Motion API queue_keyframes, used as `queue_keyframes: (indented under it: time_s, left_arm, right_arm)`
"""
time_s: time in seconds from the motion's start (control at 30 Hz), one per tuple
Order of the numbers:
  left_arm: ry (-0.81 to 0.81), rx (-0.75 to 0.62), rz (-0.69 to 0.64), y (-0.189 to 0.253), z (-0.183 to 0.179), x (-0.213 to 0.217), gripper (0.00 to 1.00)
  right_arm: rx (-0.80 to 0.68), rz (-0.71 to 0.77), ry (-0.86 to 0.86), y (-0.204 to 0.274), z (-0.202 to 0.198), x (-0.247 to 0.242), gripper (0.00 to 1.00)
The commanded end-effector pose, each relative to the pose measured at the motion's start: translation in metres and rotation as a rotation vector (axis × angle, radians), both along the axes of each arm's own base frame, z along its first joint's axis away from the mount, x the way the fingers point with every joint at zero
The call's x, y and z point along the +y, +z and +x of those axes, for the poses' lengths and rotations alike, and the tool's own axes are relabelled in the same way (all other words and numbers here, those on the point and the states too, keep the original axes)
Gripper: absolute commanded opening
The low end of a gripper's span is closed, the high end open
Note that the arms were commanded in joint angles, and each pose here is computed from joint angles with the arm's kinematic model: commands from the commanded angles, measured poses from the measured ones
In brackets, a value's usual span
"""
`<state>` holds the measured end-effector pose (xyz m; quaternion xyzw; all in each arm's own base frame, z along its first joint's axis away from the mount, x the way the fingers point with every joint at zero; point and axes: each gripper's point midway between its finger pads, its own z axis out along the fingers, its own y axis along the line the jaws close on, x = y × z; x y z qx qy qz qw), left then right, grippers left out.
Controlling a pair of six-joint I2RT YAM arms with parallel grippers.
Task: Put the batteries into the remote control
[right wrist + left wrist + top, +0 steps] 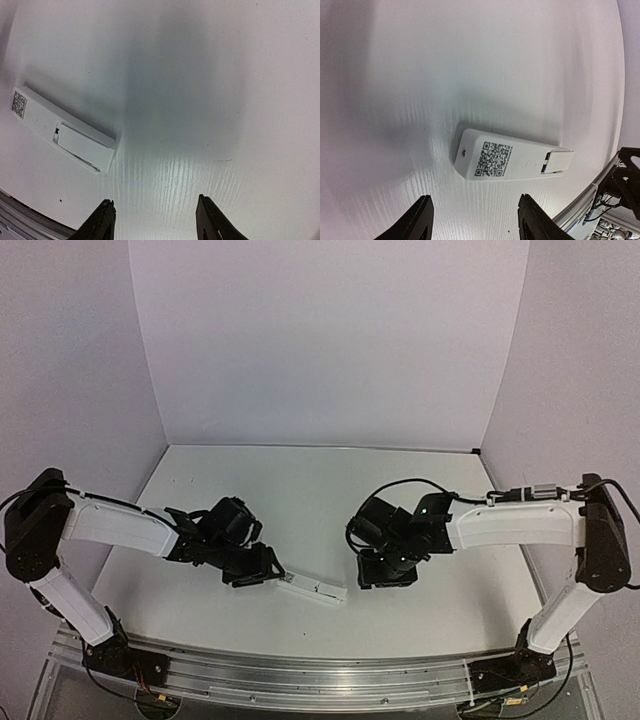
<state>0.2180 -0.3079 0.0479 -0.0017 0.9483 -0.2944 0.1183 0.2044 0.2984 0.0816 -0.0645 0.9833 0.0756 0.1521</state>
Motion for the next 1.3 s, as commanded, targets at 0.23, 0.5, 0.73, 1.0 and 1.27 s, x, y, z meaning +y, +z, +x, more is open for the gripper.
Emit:
queue_keyframes:
  time_s: [0.23,0.5,0.73,1.0,1.27]
  left_arm:
    - [-0.048,-0.108,0.038,0.013,0.042,0.001,0.57]
    - [-0.087,-0.095,0.039,-0.001,0.043,-0.007,0.54]
    - [-0.109,-0.064,0.006,-0.01,0.037,-0.014,0.49]
    - [-0.11,-0.047,-0.011,-0.014,0.033,-0.015,0.43]
    - [-0.1,-0.03,-0.013,-0.018,0.029,-0.012,0.4]
  right_arm:
    - [-0.008,0.324,-0.278,-0.01,0.021,0.048,0.47]
    - [0.044,0.295,-0.341,-0.039,0.018,0.047,0.46]
    - [0.075,0.283,-0.351,-0.052,0.018,0.051,0.43]
    - [0.103,0.302,-0.364,-0.059,0.018,0.058,0.39]
    - [0.11,0.33,-0.373,-0.06,0.02,0.065,0.37]
